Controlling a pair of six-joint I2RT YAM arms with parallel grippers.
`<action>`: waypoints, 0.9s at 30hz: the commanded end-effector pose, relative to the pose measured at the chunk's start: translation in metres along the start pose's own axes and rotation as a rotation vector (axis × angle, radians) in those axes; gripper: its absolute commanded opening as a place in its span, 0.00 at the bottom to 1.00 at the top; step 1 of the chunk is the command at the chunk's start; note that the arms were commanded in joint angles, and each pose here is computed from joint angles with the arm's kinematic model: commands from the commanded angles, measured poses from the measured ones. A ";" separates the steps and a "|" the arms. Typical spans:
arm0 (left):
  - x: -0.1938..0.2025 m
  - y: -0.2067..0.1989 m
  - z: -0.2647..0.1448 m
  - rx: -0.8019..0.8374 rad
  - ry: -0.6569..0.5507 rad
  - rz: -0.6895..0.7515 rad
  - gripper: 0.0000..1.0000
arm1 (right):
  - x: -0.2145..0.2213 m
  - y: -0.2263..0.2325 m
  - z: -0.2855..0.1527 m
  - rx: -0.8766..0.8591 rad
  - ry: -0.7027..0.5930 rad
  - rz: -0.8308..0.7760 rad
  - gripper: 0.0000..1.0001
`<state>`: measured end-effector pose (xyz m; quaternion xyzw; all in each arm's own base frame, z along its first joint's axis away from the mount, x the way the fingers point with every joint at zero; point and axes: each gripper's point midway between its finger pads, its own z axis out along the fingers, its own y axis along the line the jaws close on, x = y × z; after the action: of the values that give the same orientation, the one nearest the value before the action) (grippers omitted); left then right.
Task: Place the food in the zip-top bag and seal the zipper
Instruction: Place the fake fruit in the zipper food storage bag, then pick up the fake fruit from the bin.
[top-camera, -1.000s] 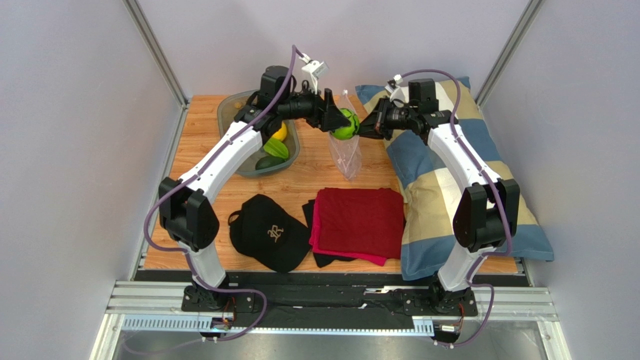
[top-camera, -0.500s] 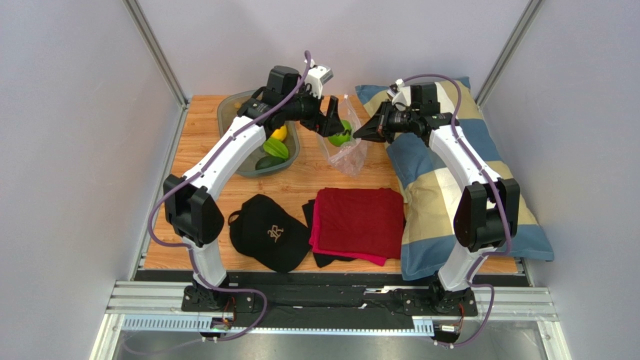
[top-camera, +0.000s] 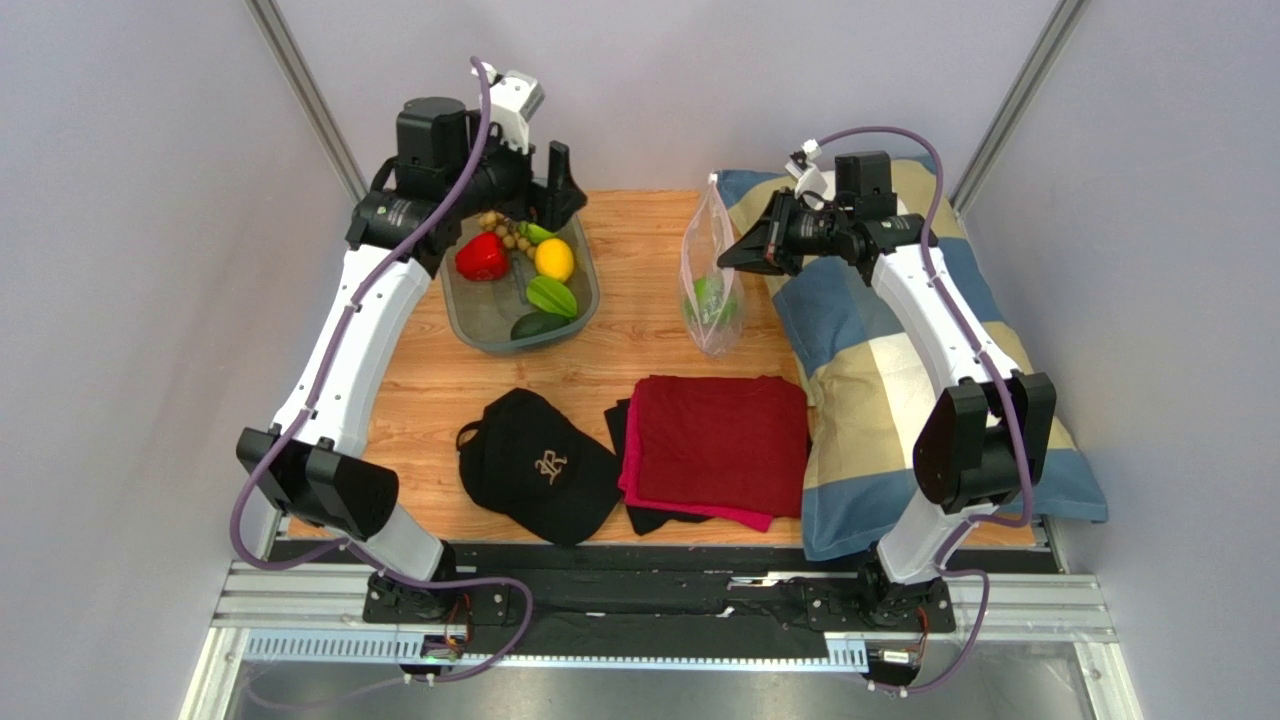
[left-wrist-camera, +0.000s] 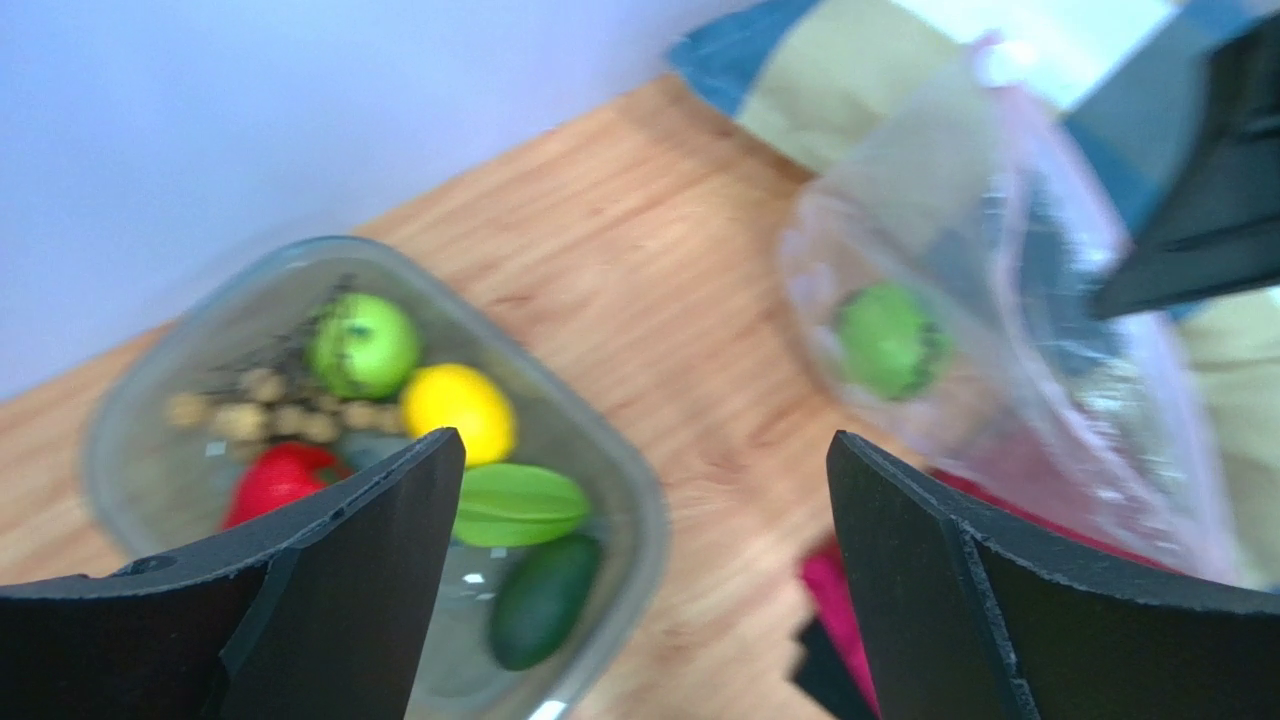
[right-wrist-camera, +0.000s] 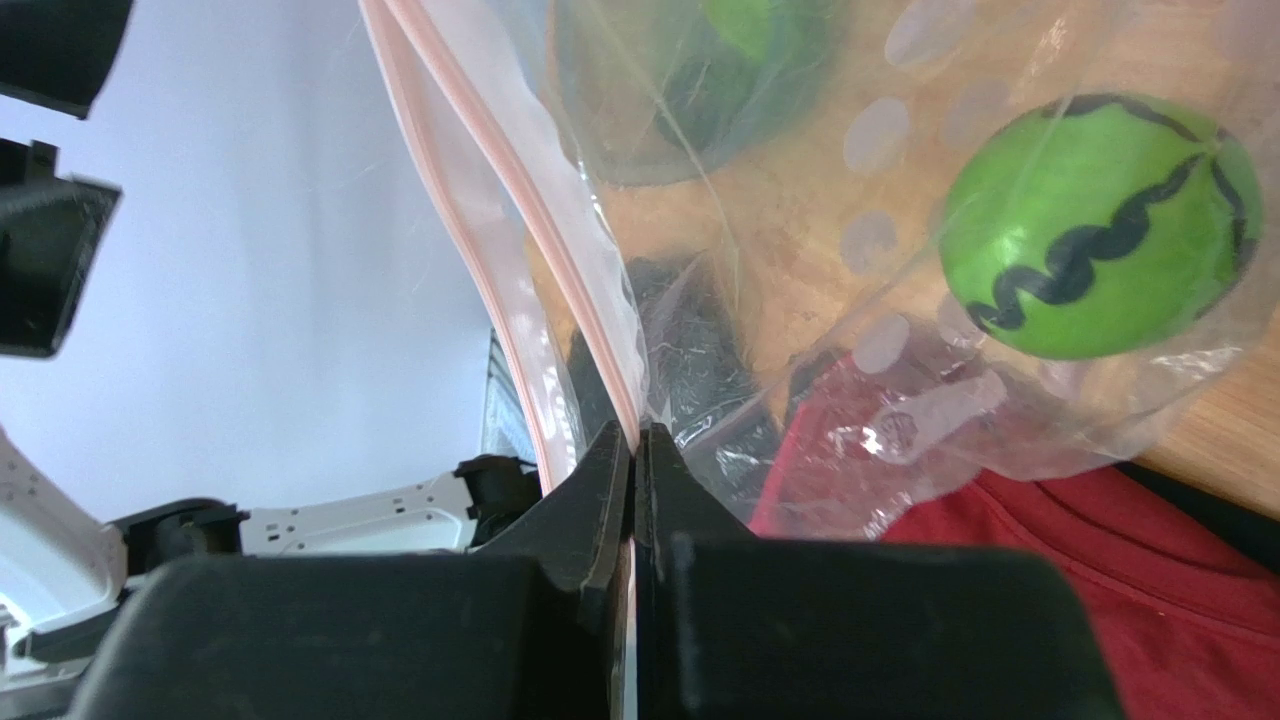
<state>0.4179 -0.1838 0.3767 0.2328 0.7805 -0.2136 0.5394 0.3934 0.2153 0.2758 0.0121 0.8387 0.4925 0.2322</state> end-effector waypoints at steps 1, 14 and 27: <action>0.024 0.065 0.021 -0.159 0.066 0.124 0.97 | -0.007 -0.003 -0.007 0.045 -0.056 -0.055 0.00; 0.069 0.183 0.155 -0.248 0.104 0.320 0.75 | -0.008 -0.040 0.030 0.163 -0.010 -0.160 0.00; 0.118 0.233 0.209 -0.330 0.187 0.444 0.69 | -0.005 -0.046 0.031 0.206 0.030 -0.232 0.00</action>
<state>0.6562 -0.1110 0.1600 0.3105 0.8076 0.0166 0.5011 0.4137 0.2184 0.2177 -0.0507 0.8863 0.3859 0.2510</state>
